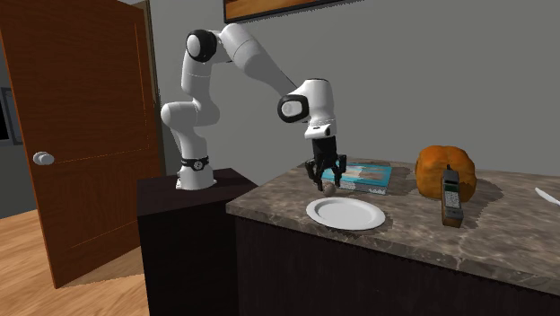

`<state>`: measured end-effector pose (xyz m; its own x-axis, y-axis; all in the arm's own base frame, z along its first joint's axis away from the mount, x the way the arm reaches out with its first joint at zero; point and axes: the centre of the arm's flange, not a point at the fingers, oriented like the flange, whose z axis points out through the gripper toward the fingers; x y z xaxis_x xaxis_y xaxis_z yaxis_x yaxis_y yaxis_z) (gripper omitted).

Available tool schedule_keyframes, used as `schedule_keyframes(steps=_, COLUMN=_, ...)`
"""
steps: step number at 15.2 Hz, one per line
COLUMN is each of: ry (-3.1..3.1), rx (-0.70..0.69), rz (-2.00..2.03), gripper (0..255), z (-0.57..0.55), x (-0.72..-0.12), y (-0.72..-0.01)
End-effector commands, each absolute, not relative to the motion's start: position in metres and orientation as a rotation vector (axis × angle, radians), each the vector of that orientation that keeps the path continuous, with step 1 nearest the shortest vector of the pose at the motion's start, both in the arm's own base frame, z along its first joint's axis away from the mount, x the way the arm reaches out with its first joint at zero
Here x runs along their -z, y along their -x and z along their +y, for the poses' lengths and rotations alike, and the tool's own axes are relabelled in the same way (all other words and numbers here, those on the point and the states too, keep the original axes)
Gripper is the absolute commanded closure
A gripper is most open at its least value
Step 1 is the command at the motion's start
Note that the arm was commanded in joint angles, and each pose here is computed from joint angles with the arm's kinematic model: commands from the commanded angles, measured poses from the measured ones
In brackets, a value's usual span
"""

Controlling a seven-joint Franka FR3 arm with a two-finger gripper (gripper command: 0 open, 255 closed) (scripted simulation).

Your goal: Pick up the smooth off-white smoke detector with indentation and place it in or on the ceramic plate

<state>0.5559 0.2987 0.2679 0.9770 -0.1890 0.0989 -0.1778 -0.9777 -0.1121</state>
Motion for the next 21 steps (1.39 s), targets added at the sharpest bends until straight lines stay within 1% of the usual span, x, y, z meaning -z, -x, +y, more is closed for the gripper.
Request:
schedule_keyframes(steps=1, ry=3.021, rx=0.166, rz=0.281, gripper=255, z=0.299, x=-0.268, y=-0.556)
schedule_keyframes(steps=9, ry=3.021, rx=0.166, rz=0.281, gripper=255, z=0.299, x=-0.268, y=-0.556)
schedule_keyframes(steps=21, ry=3.021, rx=0.166, rz=0.281, gripper=255, z=0.299, x=-0.331, y=-0.556)
